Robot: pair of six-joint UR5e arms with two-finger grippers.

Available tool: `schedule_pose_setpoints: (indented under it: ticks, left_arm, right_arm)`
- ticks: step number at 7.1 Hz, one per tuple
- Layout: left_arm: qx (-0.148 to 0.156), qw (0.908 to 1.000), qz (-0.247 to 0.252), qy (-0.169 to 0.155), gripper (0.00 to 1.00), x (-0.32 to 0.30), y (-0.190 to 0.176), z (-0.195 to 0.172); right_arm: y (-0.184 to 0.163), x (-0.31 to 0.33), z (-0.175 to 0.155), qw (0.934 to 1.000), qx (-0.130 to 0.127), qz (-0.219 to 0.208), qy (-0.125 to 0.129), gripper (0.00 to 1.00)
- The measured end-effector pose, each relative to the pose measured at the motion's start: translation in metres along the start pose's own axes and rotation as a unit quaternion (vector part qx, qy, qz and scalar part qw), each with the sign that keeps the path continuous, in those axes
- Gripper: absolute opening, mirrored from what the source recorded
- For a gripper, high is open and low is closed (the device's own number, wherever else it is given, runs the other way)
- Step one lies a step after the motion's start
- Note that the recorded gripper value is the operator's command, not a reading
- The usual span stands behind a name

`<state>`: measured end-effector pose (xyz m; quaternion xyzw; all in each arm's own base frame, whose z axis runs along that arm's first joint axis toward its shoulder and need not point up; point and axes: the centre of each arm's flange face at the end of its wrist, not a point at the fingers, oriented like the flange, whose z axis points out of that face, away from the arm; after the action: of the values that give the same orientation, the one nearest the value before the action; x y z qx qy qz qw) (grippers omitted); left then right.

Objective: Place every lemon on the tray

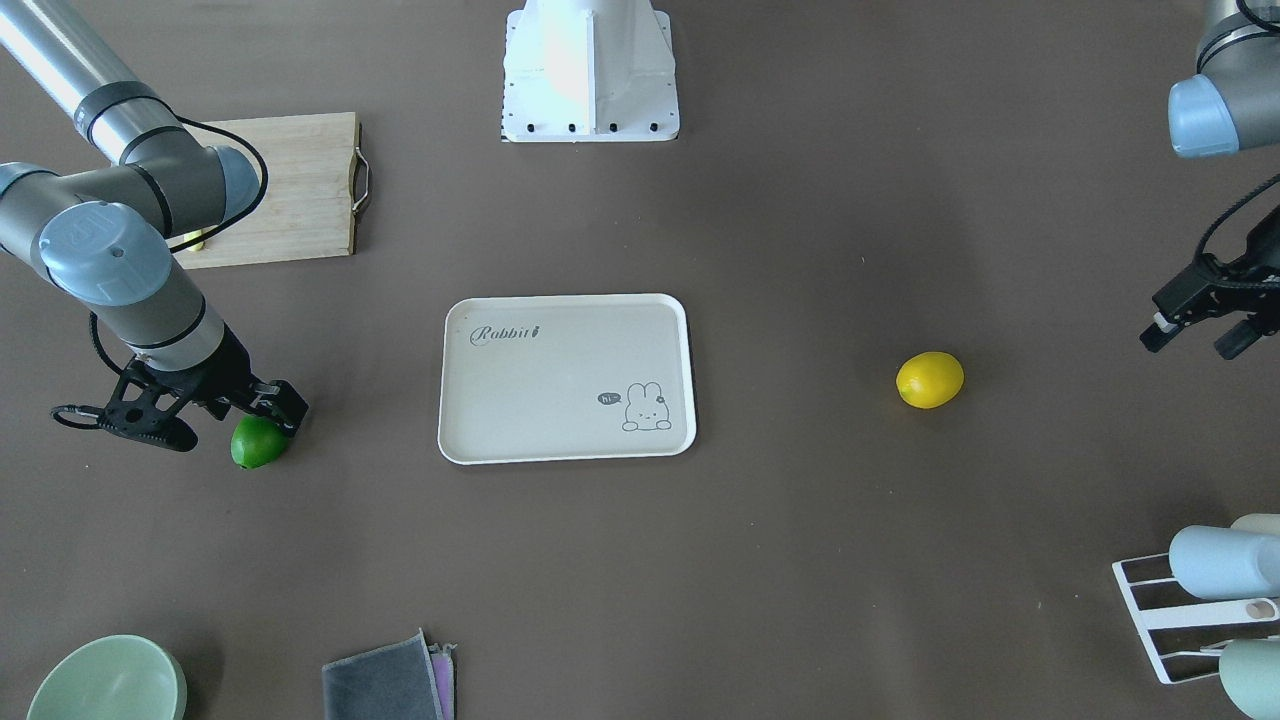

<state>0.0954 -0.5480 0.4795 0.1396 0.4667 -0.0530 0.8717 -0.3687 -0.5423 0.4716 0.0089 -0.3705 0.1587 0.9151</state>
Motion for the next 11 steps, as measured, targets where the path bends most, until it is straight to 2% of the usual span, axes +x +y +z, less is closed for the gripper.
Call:
schedule_pose_setpoints:
  ticks: [1,2,3,4,7,9,11]
  left_arm:
    - [0.0,1.0,0.0,0.0,0.98,-0.001,0.0,0.001]
    - [0.0,1.0,0.0,0.0,0.98,-0.001,0.0,0.001]
    - [0.0,1.0,0.0,0.0,0.98,-0.001,0.0,0.001]
    - [0.0,1.0,-0.001,0.0,0.98,-0.001,0.0,0.001]
    - [-0.002,1.0,0.005,0.0,0.98,0.005,0.0,0.006]
    - [0.001,0.9992,0.038,-0.011,0.98,0.041,0.002,0.033]
    - [-0.011,0.9976,0.068,-0.007,0.98,0.088,0.012,0.065]
  right_arm:
    - [-0.001,-0.002,0.001,1.0,0.001,0.0,0.0,0.61]
    - [-0.004,-0.007,0.002,1.0,0.002,0.0,-0.001,0.26]
    - [-0.007,-0.013,0.002,1.0,0.003,0.001,-0.002,0.0]
    - [-0.013,-0.017,-0.003,1.0,0.007,0.003,-0.006,0.0]
    - [-0.035,-0.042,-0.041,0.9991,0.015,0.004,-0.04,0.0]
    - [-0.039,-0.06,-0.055,0.9984,0.019,-0.001,-0.054,0.0]
    - [-0.04,-0.078,-0.07,0.9973,0.026,-0.007,-0.068,0.0]
